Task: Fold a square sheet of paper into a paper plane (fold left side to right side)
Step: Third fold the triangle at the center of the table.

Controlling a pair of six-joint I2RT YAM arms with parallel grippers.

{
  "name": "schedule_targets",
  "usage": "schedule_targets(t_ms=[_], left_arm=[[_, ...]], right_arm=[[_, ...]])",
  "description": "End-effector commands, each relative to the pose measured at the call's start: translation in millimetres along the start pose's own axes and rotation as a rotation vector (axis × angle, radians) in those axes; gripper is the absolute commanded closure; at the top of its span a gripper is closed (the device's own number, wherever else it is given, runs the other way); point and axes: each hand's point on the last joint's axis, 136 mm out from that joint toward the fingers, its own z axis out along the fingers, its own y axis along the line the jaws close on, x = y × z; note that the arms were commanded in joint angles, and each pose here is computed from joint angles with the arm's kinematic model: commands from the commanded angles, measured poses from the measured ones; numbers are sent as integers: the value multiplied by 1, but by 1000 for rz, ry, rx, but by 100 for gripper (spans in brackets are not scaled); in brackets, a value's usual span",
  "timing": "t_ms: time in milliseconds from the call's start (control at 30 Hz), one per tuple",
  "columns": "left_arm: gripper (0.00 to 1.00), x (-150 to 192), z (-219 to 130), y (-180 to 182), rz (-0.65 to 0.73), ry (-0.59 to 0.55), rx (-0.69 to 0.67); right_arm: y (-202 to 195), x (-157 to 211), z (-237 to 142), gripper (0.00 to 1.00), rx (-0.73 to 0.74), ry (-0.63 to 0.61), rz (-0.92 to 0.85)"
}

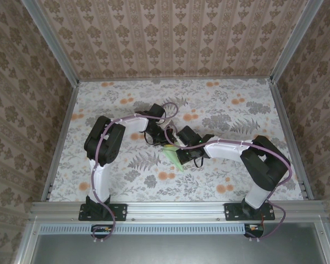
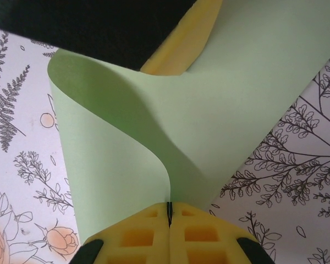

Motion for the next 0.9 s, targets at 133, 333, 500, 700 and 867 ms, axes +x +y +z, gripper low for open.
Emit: schedule_targets(t_ms=[133, 333, 500, 700, 867], left_arm=[[98, 5, 9, 10, 6, 25, -51], [98, 4, 8, 9, 7, 23, -53], [99, 5, 9, 12, 1, 26, -60], [98, 5, 10, 12, 0, 26, -62], [98, 5, 9, 13, 1, 24, -64]], right_arm=[[-6, 2, 2, 100, 28, 22, 26], [-7, 4, 3, 100, 33, 27, 24], [-7, 4, -2, 100, 30, 14, 25], [-6, 3, -4, 100, 27, 9, 23], [-7, 4, -8, 100, 26, 0, 26]])
